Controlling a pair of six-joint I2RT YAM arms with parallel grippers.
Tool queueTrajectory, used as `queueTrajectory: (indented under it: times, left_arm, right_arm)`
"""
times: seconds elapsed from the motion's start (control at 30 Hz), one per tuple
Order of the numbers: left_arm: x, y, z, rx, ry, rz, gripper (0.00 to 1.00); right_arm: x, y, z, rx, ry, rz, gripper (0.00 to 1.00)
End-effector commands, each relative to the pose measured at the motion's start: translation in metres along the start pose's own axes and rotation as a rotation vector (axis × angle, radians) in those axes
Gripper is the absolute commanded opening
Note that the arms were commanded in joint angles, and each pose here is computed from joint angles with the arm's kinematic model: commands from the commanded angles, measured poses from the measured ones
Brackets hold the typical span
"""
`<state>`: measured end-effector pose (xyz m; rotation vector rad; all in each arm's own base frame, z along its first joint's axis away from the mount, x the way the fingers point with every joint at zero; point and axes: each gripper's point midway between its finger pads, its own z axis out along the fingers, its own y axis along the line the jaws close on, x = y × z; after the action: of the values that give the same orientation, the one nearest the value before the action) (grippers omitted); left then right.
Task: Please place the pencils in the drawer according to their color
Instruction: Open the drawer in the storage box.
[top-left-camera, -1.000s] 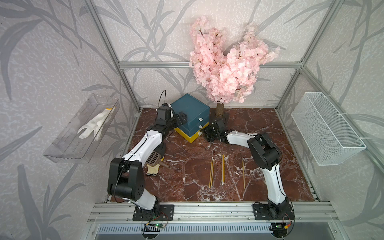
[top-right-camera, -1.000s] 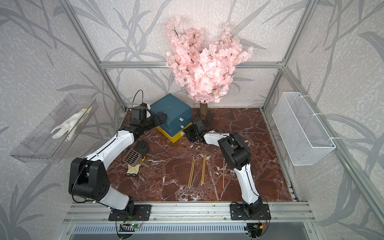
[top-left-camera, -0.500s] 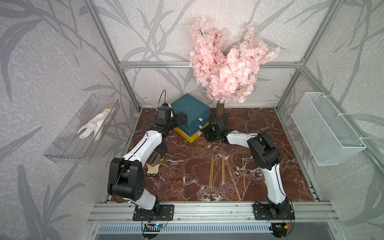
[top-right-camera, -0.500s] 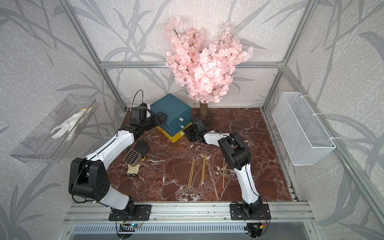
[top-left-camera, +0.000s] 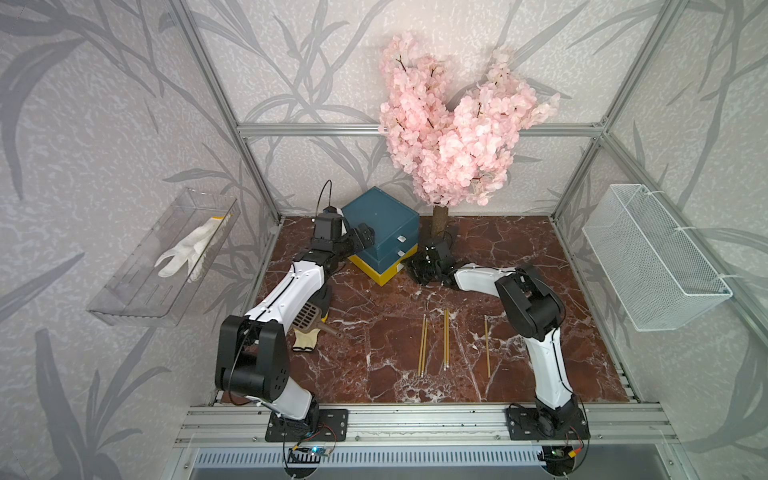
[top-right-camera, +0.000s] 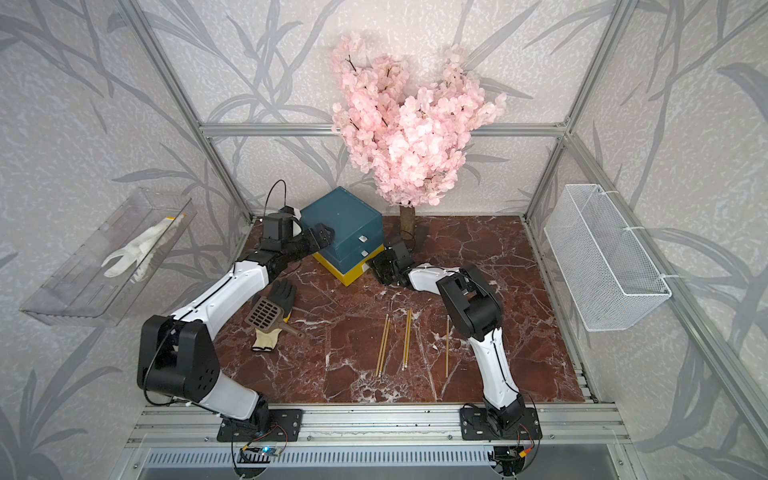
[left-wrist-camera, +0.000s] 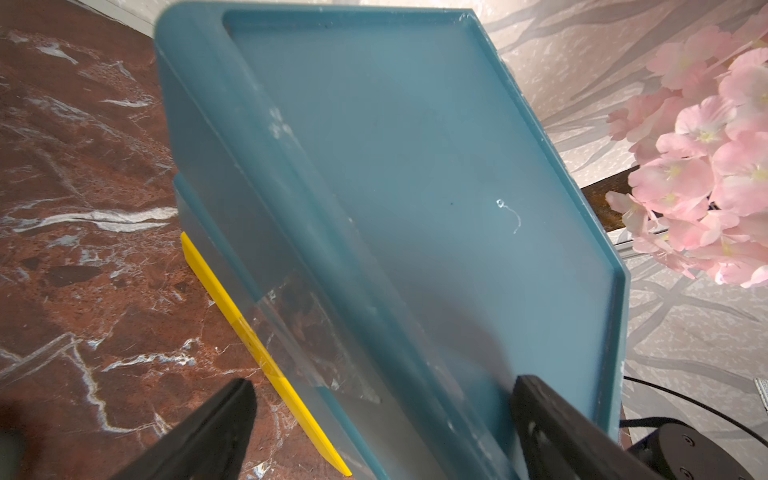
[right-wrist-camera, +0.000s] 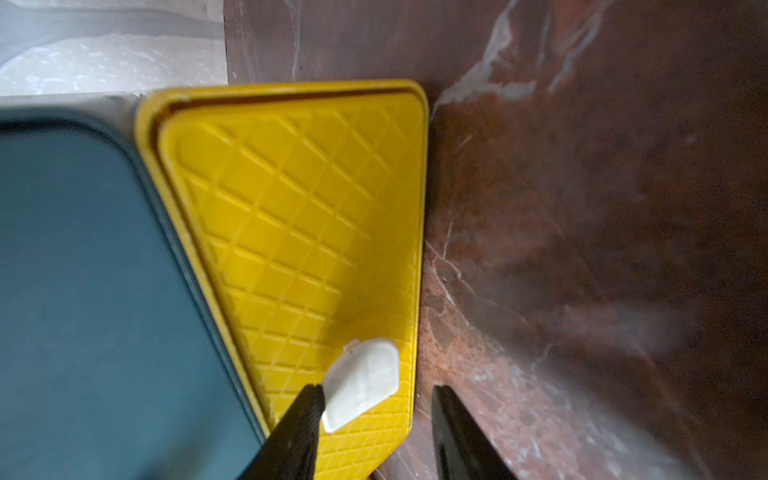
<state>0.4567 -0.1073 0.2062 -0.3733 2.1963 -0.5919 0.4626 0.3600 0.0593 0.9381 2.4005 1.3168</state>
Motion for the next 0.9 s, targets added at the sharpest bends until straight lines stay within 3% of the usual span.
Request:
queueTrajectory:
  times: [0.0, 0.43, 0.87]
  left_arm:
    - [0.093, 0.063, 0.009, -0.212, 0.310, -0.005, 1.00]
    - [0.094, 0.064, 0.010, -0.214, 0.311, -0.010, 1.00]
    - [0.094, 0.065, 0.009, -0.216, 0.310, -0.007, 1.00]
  right_arm:
    - [0.003, 0.020, -0.013, -0.040, -0.013, -0.017, 0.47]
    - [0.003, 0.011, 0.001, -0.012, 0.009, -0.005, 0.46]
    - [0.009, -0.034, -0.004, 0.093, 0.025, 0.044, 0.45]
